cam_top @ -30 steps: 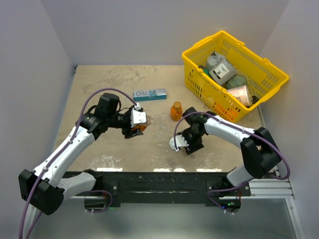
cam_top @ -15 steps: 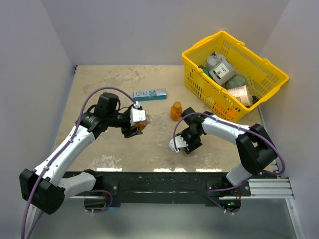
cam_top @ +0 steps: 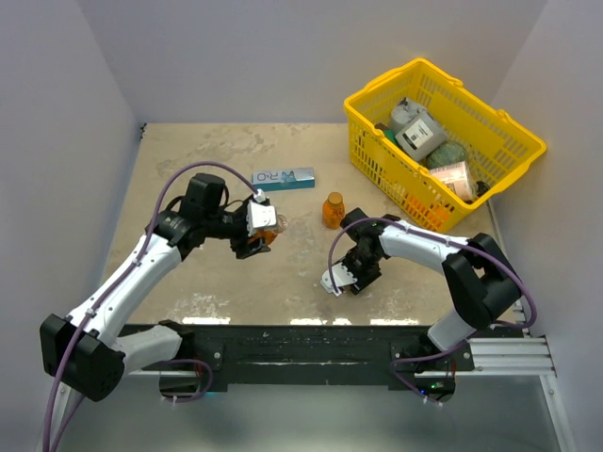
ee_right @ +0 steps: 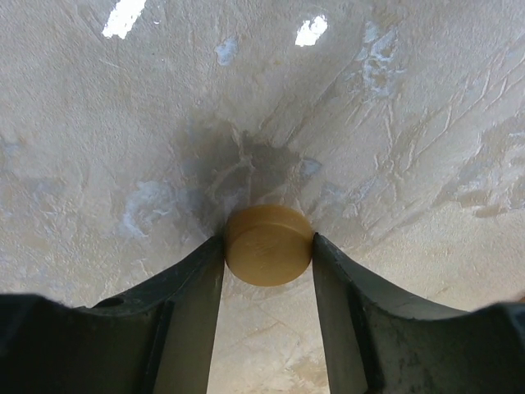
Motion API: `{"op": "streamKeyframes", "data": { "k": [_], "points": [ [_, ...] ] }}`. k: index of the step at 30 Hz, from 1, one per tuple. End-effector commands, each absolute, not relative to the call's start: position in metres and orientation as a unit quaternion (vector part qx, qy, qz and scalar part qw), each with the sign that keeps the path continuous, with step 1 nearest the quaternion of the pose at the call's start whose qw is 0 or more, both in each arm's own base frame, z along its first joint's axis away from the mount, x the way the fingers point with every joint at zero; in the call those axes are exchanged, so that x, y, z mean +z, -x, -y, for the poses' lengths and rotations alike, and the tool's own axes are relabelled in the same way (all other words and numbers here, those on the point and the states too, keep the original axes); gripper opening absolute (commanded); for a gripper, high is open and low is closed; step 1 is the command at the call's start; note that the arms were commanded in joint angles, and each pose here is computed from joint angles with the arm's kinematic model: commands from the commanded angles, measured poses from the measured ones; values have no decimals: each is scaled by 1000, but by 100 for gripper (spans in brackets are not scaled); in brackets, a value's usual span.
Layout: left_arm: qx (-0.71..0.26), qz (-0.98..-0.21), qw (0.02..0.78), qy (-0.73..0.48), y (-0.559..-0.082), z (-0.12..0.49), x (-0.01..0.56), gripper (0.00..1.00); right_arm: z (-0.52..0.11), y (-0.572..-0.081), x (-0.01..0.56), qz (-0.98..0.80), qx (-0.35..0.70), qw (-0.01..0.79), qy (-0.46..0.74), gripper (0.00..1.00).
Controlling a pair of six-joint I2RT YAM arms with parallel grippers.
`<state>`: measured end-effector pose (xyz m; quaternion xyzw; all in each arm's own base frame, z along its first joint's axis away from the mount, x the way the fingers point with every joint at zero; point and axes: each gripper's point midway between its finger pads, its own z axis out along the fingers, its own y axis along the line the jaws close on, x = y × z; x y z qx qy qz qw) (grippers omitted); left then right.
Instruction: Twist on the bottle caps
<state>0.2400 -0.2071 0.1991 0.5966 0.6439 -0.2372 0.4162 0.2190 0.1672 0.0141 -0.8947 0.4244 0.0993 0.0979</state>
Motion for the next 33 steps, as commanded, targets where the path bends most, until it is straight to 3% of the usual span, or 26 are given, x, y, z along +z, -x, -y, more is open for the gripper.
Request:
{"op": "streamKeyframes", "data": {
  "k": [1, 3, 9, 15, 23, 33],
  "points": [
    [-241, -634, 437, -591, -248, 212, 211, 0, -165, -219, 12, -410, 92, 96, 903, 44],
    [-241, -634, 436, -592, -249, 212, 210, 0, -166, -219, 13, -411, 92, 96, 902, 37],
    [-223, -621, 410, -629, -242, 203, 197, 0, -190, -221, 85, -468, 118, 179, 857, 0],
    [-198, -575, 362, -706, -241, 195, 189, 0, -220, -211, 206, -505, 164, 324, 783, 0],
    [-217, -550, 380, -711, -260, 216, 232, 0, -257, -226, 331, -483, 170, 529, 677, 0],
    [-216, -520, 395, -725, -253, 233, 262, 0, -296, -207, 359, -433, 199, 553, 684, 0]
  ]
}}
